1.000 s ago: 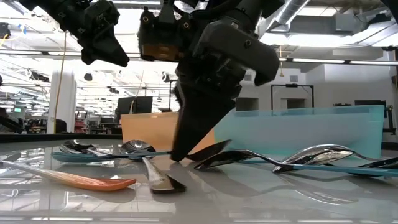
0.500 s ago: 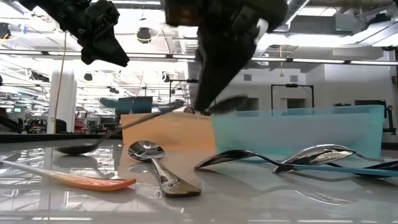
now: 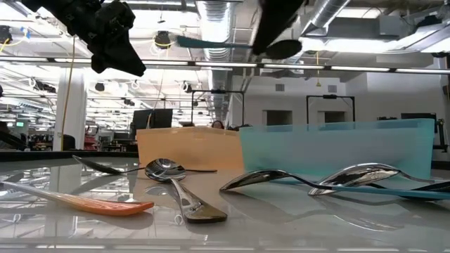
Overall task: Sort silverware by color (type)
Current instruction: Put the blue spoon into the blue bin
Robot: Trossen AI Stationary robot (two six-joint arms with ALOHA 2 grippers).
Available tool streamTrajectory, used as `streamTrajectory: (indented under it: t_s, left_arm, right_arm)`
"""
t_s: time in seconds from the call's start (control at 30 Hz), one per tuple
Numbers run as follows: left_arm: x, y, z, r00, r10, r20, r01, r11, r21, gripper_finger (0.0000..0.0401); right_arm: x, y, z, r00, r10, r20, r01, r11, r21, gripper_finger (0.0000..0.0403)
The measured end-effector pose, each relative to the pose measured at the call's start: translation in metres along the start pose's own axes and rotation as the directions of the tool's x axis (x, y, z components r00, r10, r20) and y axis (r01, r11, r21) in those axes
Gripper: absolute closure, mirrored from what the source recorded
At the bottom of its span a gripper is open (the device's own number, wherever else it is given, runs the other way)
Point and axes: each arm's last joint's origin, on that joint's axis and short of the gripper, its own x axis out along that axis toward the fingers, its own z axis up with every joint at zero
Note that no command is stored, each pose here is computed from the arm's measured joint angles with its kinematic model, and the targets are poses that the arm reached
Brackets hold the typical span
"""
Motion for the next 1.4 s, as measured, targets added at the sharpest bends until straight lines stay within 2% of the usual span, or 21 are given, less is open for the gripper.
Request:
streamTrajectory:
  t_s: [0.13, 0.33, 0.5, 0.6, 0.8, 1.03, 1.23, 1.4]
  left_arm:
    - [0.000, 0.000, 0.000, 1.000, 0.014, 0.006, -0.014, 1.000, 0.000, 0.0310]
    - [0.000, 0.000, 0.001, 1.000, 0.013, 0.011, -0.013, 1.000, -0.001, 0.0310]
    - [0.000, 0.000, 0.001, 1.000, 0.012, 0.012, -0.012, 1.000, -0.002, 0.0310]
    - [0.000, 0.000, 0.001, 1.000, 0.013, 0.012, -0.013, 1.000, -0.002, 0.0310]
    - [0.000, 0.002, 0.001, 0.998, 0.061, 0.031, -0.060, 0.998, -0.003, 0.0310]
    - [0.000, 0.002, 0.002, 0.996, 0.079, 0.038, -0.079, 0.997, -0.003, 0.0310]
    - [0.000, 0.002, 0.002, 0.996, 0.083, 0.039, -0.083, 0.997, 0.000, 0.0310]
    - [0.002, 0.002, 0.002, 0.995, 0.090, 0.032, -0.090, 0.996, 0.008, 0.0310]
  right_arm:
    - [-0.023, -0.019, -0.012, 0.992, -0.112, -0.057, 0.117, 0.989, 0.094, 0.0398]
    - [-0.047, -0.041, -0.031, 0.960, -0.232, -0.155, 0.263, 0.938, 0.225, 0.0398]
    - [-0.049, -0.047, -0.061, 0.948, -0.247, -0.201, 0.300, 0.906, 0.300, 0.0398]
    - [-0.045, -0.052, -0.082, 0.953, -0.239, -0.186, 0.292, 0.889, 0.352, 0.0398]
    - [-0.021, -0.058, -0.121, 0.977, -0.190, -0.098, 0.214, 0.860, 0.464, 0.0397]
    - [0.025, -0.066, -0.163, 0.974, -0.157, -0.161, 0.218, 0.831, 0.511, 0.0397]
    - [0.053, -0.081, -0.180, 0.962, -0.110, -0.250, 0.234, 0.803, 0.548, 0.0397]
    - [0.068, -0.092, -0.176, 0.967, -0.094, -0.237, 0.213, 0.812, 0.544, 0.0397]
